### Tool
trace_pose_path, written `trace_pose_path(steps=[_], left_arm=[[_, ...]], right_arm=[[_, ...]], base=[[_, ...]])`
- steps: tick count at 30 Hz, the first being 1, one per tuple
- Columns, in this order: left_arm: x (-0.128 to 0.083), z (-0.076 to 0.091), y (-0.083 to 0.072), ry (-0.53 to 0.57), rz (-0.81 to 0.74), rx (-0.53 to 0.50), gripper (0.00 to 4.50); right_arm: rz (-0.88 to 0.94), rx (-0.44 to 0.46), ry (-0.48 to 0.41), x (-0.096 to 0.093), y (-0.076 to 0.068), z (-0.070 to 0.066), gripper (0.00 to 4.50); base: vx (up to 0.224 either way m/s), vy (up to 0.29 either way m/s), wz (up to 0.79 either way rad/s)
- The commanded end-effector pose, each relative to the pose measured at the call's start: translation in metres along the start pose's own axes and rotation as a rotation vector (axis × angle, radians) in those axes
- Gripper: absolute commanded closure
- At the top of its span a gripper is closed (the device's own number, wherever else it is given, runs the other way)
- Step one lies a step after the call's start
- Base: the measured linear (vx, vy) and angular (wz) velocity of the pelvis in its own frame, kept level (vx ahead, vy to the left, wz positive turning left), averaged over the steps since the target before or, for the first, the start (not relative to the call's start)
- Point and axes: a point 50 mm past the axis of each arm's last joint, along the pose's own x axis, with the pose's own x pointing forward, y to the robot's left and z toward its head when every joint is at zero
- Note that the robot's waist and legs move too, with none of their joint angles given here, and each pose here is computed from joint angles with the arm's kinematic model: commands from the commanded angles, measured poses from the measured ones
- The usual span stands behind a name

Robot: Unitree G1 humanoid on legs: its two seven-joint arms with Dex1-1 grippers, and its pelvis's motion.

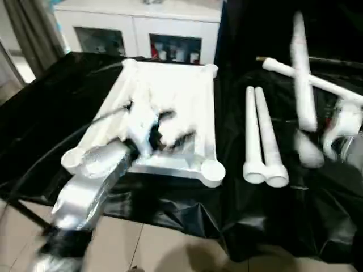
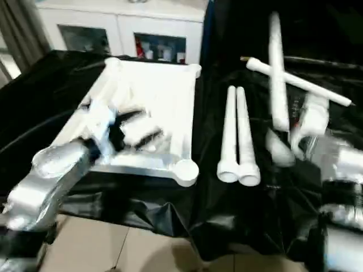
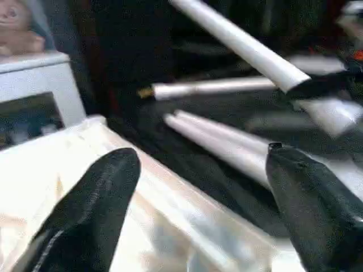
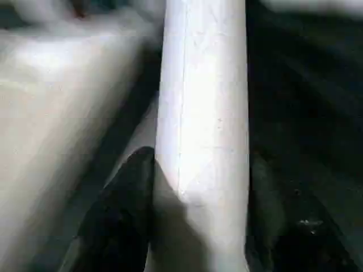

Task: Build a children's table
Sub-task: Insert table leg to table base

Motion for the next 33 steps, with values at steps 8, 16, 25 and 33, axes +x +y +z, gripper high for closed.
trace_pose_path(steps=[8, 16, 25, 33], left_arm=[[0.046, 0.032, -0.018, -0.063, -0.222, -0.493, 0.00], [0.067, 0.028, -0.030, 0.008, -0.220, -0.643, 0.00], [0.070, 0.035, -0.020, -0.048, -0.137, -0.785, 0.81], [0.071, 0.037, -0.016, -0.056, -0.056, -0.834, 1.44]], right_arm=[[0.551, -0.009, -0.082, -0.011, 0.091, -0.014, 2.60], [0.649, -0.015, -0.067, -0.019, 0.113, -0.023, 2.60], [0.597, -0.048, -0.046, -0.015, 0.115, -0.026, 2.60], [0.470, -0.170, -0.017, -0.001, 0.125, -0.032, 2.60]], base=[[0.000, 0.000, 0.00], [0.000, 0.000, 0.00], [0.000, 0.000, 0.00], [0.000, 0.000, 0.00]])
